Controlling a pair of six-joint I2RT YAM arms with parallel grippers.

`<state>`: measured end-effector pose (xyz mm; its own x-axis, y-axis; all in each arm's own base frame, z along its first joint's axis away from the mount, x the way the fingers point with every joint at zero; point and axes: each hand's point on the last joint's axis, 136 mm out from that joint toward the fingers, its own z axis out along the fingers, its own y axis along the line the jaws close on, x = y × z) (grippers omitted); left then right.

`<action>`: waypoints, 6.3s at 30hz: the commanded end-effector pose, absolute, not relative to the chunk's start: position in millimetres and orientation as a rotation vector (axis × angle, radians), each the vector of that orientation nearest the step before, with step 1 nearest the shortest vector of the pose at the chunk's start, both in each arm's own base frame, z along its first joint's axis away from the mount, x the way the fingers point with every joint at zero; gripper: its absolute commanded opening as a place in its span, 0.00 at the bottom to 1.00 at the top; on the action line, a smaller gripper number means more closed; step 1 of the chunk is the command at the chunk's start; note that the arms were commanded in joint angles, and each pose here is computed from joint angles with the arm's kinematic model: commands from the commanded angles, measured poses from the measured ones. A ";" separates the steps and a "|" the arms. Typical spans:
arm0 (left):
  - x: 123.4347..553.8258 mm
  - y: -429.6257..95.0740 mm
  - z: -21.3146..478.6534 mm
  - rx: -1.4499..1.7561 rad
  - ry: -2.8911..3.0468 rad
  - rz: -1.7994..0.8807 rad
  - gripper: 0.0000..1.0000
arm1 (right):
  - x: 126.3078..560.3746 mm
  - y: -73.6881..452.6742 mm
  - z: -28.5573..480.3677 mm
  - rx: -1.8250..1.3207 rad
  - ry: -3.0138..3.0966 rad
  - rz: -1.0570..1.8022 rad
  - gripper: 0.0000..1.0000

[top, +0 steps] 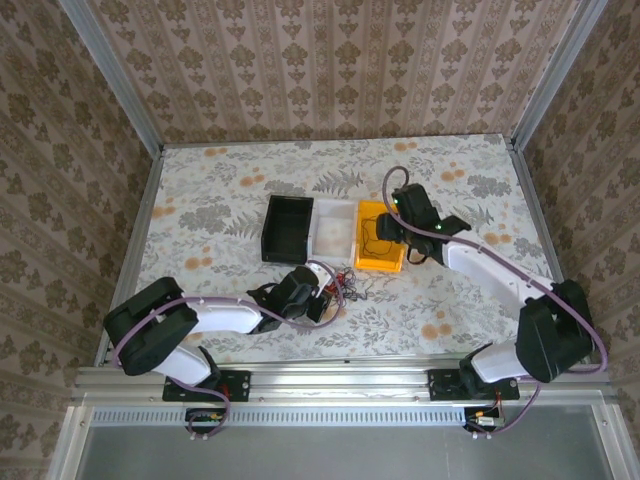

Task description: Untangle the cables

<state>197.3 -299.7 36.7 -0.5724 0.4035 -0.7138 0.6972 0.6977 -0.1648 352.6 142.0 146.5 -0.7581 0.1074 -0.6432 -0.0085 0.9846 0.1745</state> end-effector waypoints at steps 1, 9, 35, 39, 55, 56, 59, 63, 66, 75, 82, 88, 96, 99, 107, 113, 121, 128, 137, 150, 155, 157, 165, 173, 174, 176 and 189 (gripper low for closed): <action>186.7 -290.0 31.7 0.881 2.276 -0.549 0.40 | 333.5 166.9 150.9 0.032 2.389 0.385 0.60; 195.1 -273.3 74.4 0.744 2.188 -0.603 0.68 | 292.1 220.5 118.9 -0.127 2.449 0.499 0.57; 209.5 -292.2 41.6 0.806 2.251 -0.581 0.63 | 301.1 257.5 48.5 -0.197 2.628 0.483 0.21; 213.9 -292.0 39.5 0.800 2.244 -0.557 0.54 | 297.9 256.7 44.2 -0.204 2.641 0.484 0.10; 224.4 -258.8 4.5 0.638 2.365 -0.360 0.00 | 273.4 198.3 80.0 -0.039 2.567 0.432 0.00; 223.8 -254.6 3.7 0.625 2.372 -0.345 0.00 | 272.8 190.5 84.5 -0.007 2.556 0.422 0.00; 220.5 -243.5 1.2 0.600 2.391 -0.316 0.00 | 273.6 164.7 95.3 0.078 2.524 0.363 0.00; 218.8 -231.2 -0.8 0.563 2.406 -0.278 0.00 | 279.2 122.8 112.7 0.257 2.454 0.324 0.00; 220.4 -224.1 -1.2 0.520 2.412 -0.255 0.00 | 281.6 87.2 122.0 0.408 2.400 0.288 0.00; 220.5 -227.7 -3.8 0.522 2.413 -0.262 0.00 | 288.8 37.2 141.1 0.566 2.302 0.254 0.00; 219.2 -246.1 5.1 0.585 2.377 -0.355 0.00 | 316.5 66.3 189.2 0.382 2.185 0.425 0.00; 215.1 -258.6 7.9 0.647 2.352 -0.423 0.00 | 352.4 92.0 194.5 0.317 2.196 0.509 0.00; 214.1 -258.7 10.4 0.651 2.350 -0.429 0.00 | 397.5 136.8 173.3 0.179 2.326 0.471 0.26; 214.0 -258.7 10.8 0.648 2.352 -0.428 0.00 | 391.1 143.6 164.2 0.158 2.351 0.410 0.50; 212.9 -260.2 10.9 0.656 2.351 -0.445 0.00 | 327.7 181.2 137.7 -0.058 2.398 0.430 0.53; 212.3 -262.1 9.4 0.666 2.355 -0.452 0.00 | 266.1 225.8 95.3 -0.287 2.500 0.617 0.54; 211.0 -262.3 8.3 0.676 2.361 -0.454 0.00 | 252.3 252.3 69.1 -0.410 2.555 0.637 0.56; 209.4 -262.2 7.6 0.684 2.368 -0.457 0.00 | 266.8 267.3 56.2 -0.430 2.566 0.629 0.55; 208.7 -255.2 6.4 0.654 2.382 -0.433 0.00 | 277.7 246.5 56.4 -0.330 2.537 0.492 0.02; 216.7 -203.4 -3.5 0.398 2.425 -0.246 0.00 | 265.9 111.1 79.9 0.290 2.473 0.122 0.00; 216.8 -195.1 -4.3 0.357 2.431 -0.228 0.00 | 257.6 69.1 78.2 0.570 2.431 0.101 0.00; 217.4 -187.2 -6.1 0.318 2.442 -0.195 0.00 | 254.2 55.2 78.9 0.649 2.411 0.077 0.00; 216.6 -171.2 -9.8 0.249 2.466 -0.118 0.00 | 250.9 26.3 88.3 0.750 2.359 0.019 0.00; 216.8 -144.8 -15.6 0.109 2.474 -0.009 0.00 | 238.6 -33.8 113.5 0.926 2.266 -0.070 0.00; 217.3 -145.2 -15.9 0.114 2.473 -0.009 0.00 | 237.1 -40.9 114.4 0.952 2.261 -0.073 0.00; 218.3 -145.0 -15.9 0.114 2.471 -0.011 0.00 | 234.3 -52.6 115.0 1.003 2.255 -0.068 0.00; 217.7 -158.4 -12.5 0.178 2.474 -0.105 0.00 | 250.8 -78.5 135.0 1.102 2.171 0.120 0.00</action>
